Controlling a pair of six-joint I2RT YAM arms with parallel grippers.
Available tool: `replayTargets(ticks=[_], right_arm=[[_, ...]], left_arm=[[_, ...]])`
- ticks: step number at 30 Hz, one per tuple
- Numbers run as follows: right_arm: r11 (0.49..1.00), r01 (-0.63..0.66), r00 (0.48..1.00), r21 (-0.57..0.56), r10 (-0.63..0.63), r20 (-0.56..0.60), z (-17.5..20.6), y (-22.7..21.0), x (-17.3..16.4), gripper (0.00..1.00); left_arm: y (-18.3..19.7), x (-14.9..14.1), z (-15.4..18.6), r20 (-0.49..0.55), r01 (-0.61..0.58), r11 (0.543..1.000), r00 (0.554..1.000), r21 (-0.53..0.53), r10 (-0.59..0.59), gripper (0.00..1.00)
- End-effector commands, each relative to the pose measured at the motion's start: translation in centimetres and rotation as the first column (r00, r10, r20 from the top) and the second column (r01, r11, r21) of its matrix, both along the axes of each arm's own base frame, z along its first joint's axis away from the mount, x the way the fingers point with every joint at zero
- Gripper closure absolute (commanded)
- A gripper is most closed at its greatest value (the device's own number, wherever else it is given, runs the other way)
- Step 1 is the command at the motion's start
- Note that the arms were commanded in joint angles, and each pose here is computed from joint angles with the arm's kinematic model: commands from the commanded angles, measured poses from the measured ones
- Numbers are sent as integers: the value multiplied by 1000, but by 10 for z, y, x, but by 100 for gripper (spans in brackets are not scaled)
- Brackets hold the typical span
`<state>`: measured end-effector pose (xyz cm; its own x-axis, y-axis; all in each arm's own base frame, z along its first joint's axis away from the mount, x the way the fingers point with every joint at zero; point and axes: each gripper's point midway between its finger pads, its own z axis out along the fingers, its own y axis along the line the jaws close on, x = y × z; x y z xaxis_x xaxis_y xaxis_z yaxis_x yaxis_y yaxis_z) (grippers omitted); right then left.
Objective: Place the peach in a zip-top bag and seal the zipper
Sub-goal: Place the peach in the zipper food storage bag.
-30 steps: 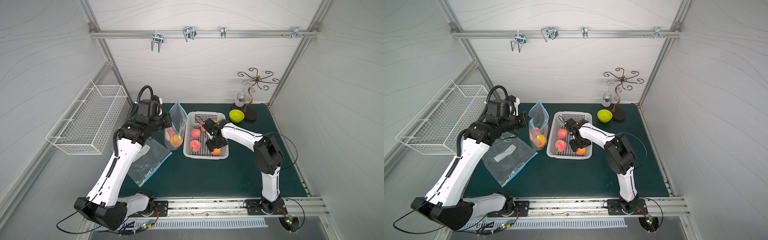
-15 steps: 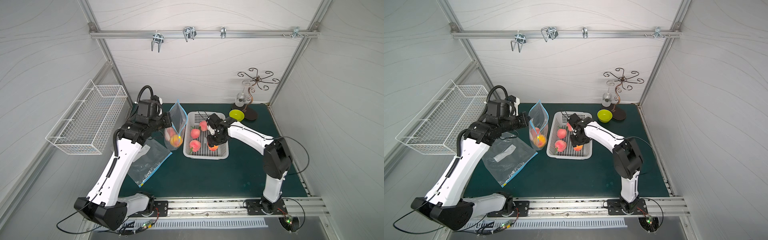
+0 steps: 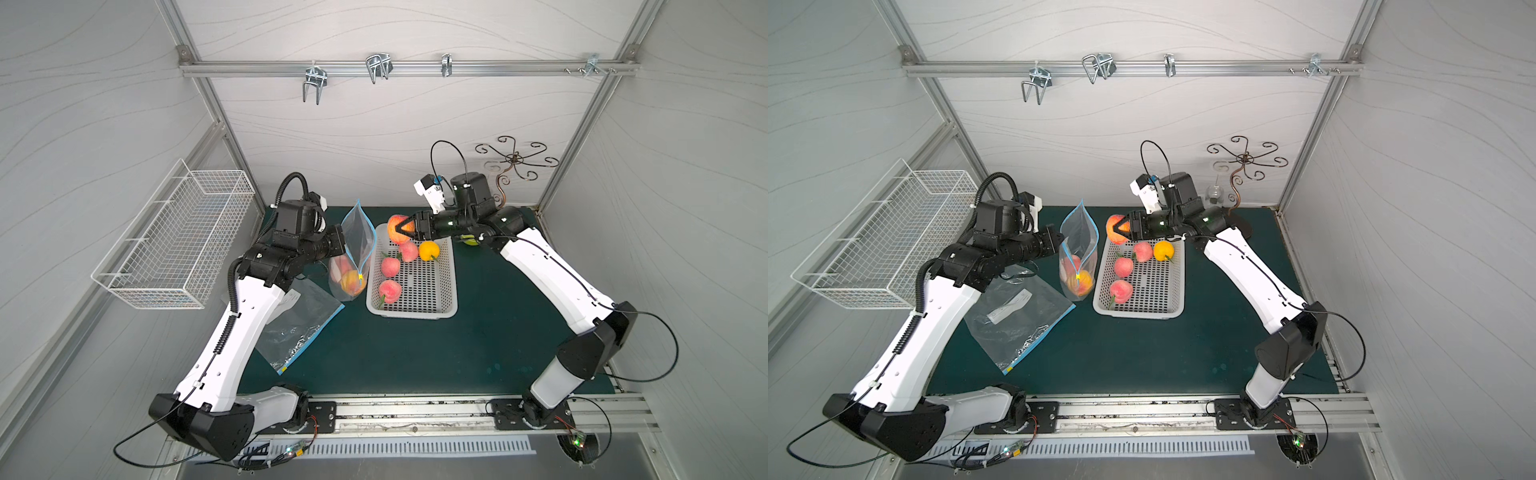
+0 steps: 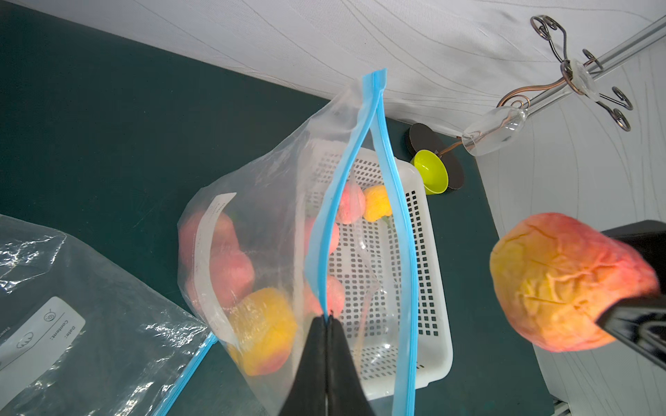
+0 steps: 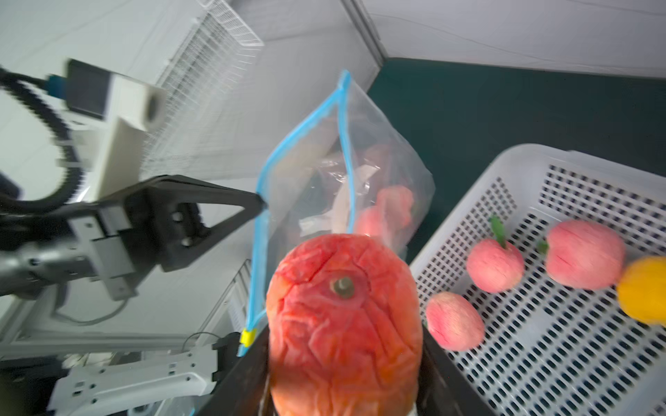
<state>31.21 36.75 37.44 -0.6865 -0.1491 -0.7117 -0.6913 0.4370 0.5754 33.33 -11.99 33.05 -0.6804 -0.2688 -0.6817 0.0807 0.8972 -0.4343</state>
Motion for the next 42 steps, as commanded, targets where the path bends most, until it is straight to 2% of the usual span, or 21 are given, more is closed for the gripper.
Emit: replayTargets(ticks=[1, 8, 14, 18, 21, 29, 32, 37, 42], right_arm=[[992, -109, 994, 70, 110, -5, 16, 33, -11, 45], [997, -65, 998, -33, 64, -13, -5, 76, 6, 46], [985, 67, 998, -158, -68, 2, -36, 80, 33, 45], [983, 73, 997, -171, -73, 10, -42, 84, 38, 32], [983, 64, 998, -170, -61, 26, -39, 84, 38, 26], [996, 32, 992, -78, -22, 125, 14, 76, 23, 24], [997, 29, 986, -77, -16, 164, 29, 63, 12, 24], [995, 23, 972, -94, 0, 235, 32, 38, -11, 25], [994, -2, 954, -112, 36, 299, 16, 18, -40, 26]], left_arm=[[-2, 1, 20, 68, 8, 999, 998, -37, -6, 100], [-4, -2, 21, 70, 16, 998, 997, -54, -12, 100], [-4, -5, 25, 76, 17, 998, 997, -60, -13, 100], [-4, -5, 24, 73, 17, 998, 997, -62, -13, 100], [-4, -4, 26, 80, 14, 998, 997, -66, -9, 100], [0, 3, 26, 85, -26, 997, 996, -72, 32, 100], [4, 9, 28, 94, -65, 994, 993, -87, 73, 100], [10, 22, 37, 130, -138, 981, 979, -136, 156, 100], [20, 32, 40, 146, -225, 958, 957, -180, 252, 100]])
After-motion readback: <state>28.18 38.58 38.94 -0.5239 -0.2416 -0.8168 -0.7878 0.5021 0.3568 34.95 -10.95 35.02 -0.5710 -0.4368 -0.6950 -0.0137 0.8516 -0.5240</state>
